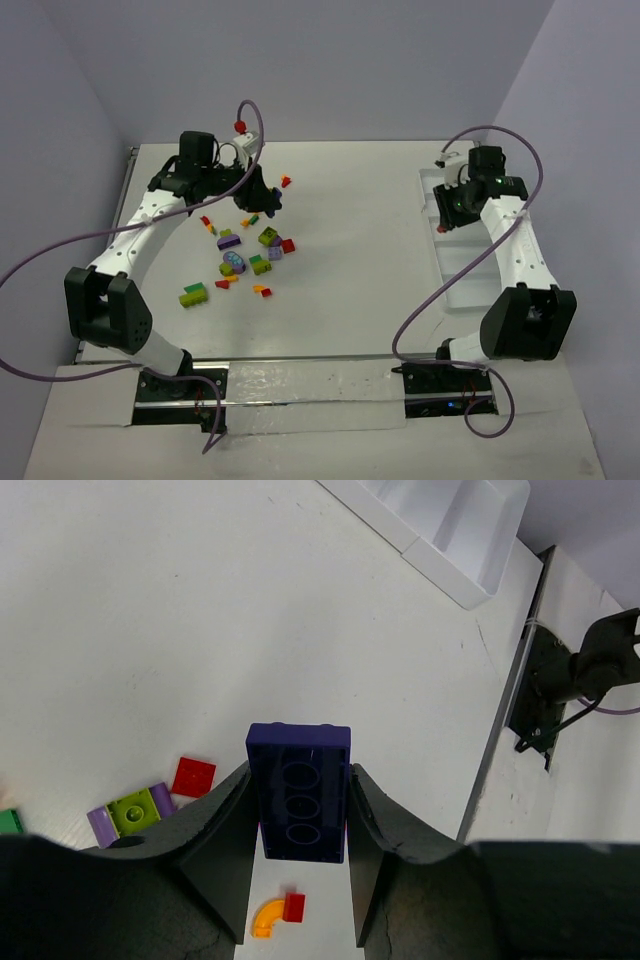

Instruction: Sort the legos into containers by color

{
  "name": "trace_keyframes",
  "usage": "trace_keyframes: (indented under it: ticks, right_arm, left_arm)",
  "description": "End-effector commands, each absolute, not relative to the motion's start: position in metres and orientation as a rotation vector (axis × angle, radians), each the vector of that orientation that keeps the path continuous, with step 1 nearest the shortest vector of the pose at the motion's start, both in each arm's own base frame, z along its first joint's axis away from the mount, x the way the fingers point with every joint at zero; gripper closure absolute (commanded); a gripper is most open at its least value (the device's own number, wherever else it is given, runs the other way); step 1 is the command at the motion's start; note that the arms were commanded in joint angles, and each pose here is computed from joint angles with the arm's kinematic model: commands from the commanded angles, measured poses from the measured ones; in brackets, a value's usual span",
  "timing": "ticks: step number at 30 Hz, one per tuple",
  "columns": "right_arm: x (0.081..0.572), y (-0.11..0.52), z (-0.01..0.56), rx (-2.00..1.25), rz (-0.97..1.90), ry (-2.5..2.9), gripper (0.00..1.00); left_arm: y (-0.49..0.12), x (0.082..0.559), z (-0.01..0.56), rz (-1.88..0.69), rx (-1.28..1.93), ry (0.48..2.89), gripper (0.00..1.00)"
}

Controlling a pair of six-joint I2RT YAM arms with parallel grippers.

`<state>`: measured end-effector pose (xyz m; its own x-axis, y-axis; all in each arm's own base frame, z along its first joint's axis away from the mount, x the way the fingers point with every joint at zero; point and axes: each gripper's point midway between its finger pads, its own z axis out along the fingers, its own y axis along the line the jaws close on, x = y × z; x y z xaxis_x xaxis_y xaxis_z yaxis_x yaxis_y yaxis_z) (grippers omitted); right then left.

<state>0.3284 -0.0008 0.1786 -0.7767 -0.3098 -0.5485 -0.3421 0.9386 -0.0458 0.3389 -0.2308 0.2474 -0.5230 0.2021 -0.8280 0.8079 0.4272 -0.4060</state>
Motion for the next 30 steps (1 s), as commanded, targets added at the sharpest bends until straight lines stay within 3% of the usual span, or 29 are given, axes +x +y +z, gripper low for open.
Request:
trace_keyframes:
  ticks: [1, 12, 30]
  right_arm:
    - [0.291, -0.077, 0.174, -0.409, -0.252, 2.652, 1.00]
    - [0.243, -0.163, 0.144, -0.322, -0.519, 2.867, 1.00]
    - [0.208, -0.224, 0.091, -0.289, -0.765, 3.054, 0.99]
  left_arm:
    - [-0.233, 0.346, 0.262, -1.002, 0.868, 1.944, 1.00]
    - [-0.232, 0.349, 0.250, -0.976, 0.861, 1.986, 1.00]
    - [-0.231, 0.350, 0.242, -0.963, 0.856, 1.999, 1.00]
